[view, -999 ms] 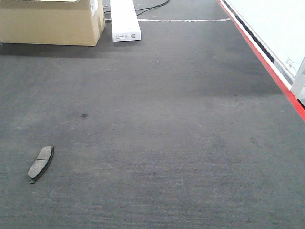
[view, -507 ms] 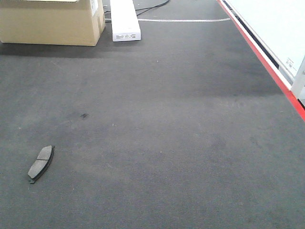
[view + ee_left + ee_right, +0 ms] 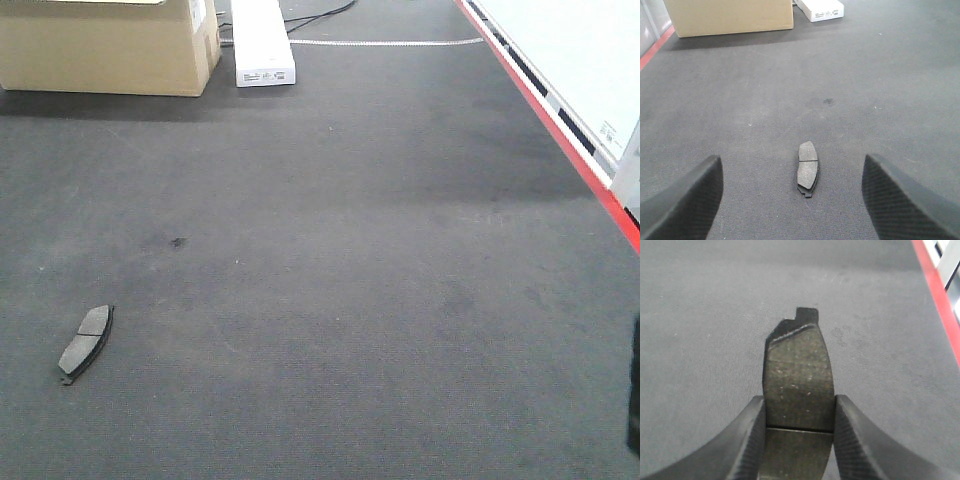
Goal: Move and align brake pads A on conveyor
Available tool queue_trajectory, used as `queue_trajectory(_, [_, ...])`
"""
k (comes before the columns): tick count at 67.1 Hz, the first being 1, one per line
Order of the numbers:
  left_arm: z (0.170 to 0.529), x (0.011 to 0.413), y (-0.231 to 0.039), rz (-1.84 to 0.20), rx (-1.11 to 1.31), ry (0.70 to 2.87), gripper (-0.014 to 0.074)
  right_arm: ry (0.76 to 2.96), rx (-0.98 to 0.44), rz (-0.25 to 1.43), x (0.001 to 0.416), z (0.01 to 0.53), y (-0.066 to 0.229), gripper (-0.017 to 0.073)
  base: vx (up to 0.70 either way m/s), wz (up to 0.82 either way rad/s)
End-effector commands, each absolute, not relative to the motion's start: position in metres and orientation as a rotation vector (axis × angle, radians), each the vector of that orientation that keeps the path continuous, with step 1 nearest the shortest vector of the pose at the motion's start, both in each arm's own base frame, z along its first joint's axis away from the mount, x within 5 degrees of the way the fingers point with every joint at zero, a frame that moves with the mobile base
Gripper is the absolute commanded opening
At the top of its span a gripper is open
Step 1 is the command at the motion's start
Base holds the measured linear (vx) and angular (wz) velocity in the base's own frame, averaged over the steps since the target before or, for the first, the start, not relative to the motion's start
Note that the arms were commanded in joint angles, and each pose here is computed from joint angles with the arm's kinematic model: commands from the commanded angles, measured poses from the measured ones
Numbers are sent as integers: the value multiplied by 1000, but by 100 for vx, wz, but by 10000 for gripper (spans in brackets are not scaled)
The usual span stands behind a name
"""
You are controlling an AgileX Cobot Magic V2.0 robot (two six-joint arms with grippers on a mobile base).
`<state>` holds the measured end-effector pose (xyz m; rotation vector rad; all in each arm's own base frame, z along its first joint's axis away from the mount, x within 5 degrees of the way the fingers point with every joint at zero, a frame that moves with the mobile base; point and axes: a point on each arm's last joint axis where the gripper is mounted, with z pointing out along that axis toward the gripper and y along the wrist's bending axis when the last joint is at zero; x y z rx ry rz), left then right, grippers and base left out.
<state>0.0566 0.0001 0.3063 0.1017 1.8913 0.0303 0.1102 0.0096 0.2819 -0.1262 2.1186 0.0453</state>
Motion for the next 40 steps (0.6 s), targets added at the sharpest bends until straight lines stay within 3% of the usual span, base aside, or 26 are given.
queue_trajectory(1, [319, 59, 0, 19, 93, 1802, 536, 2041, -96, 51, 138, 308, 11, -7, 0, 0])
queue_trajectory(40, [319, 59, 0, 19, 93, 1802, 536, 2567, -128, 59, 282, 290, 21, -7, 0, 0])
